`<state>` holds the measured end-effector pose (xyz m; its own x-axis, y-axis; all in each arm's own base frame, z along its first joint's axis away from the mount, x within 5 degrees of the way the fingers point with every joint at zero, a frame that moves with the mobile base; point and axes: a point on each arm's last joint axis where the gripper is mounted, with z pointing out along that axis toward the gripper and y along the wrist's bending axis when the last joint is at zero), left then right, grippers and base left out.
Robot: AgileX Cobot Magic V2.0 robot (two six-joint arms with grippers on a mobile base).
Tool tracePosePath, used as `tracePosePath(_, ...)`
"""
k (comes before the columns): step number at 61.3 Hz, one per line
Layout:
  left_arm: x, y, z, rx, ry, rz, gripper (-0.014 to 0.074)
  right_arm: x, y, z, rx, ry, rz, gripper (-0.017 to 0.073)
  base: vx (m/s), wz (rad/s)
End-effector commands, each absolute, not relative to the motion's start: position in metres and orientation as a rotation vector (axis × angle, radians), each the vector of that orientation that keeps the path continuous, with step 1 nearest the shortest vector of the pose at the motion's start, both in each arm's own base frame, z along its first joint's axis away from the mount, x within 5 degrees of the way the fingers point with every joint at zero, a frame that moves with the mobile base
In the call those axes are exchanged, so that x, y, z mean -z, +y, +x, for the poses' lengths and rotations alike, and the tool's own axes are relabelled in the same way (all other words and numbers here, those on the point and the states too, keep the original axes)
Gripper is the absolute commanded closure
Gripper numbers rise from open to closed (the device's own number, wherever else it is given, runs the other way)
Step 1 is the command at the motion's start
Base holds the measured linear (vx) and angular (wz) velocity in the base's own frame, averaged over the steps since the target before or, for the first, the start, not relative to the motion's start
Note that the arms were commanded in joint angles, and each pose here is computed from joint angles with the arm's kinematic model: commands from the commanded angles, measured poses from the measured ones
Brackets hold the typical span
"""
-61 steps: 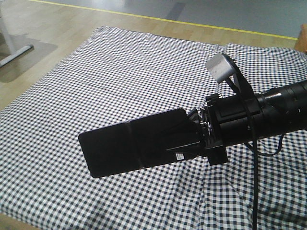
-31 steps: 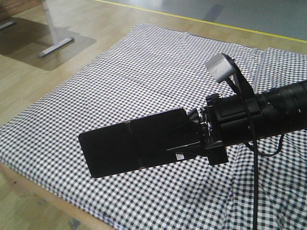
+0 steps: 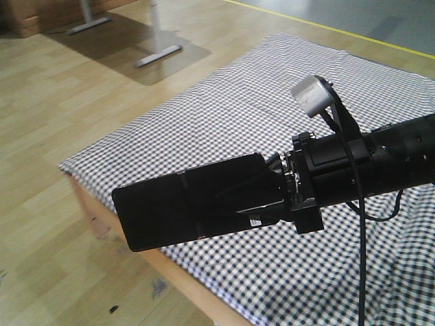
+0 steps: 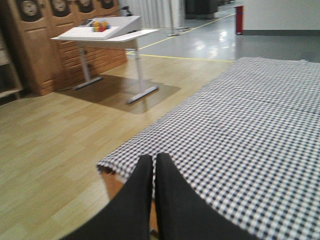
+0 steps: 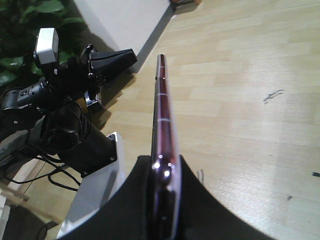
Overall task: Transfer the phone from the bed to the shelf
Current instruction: 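Hold the phone in the right gripper while turning away from the bed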
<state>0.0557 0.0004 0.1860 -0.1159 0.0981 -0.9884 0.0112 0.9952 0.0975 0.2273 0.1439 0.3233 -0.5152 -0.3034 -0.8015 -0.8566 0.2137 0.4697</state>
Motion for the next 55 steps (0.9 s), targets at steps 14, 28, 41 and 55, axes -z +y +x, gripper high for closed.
tracePosePath(14,-0.2014,-0.0001,0.0549,-0.065,1.584,0.076,0.0593,-0.3471,0.1455,0.2154,-1.405,1.813,-1.084,0.056,-0.14,0.53)
tracePosePath(28,-0.2014,-0.0001,0.0549,-0.065,1.584,0.076,0.0593,-0.3471,0.1455,0.2154,-1.405,1.813,-1.084,0.056,-0.14,0.55)
tracePosePath(41,-0.2014,-0.0001,0.0549,-0.065,1.584,0.076,0.0593,-0.3471,0.1455,0.2154,-1.405,1.813,-1.084,0.056,-0.13,0.52)
tracePosePath(55,-0.2014,-0.0001,0.0549,-0.065,1.584,0.076,0.0593,-0.3471,0.1455,0.2154,-1.405,1.813,-1.084,0.056,-0.12,0.46)
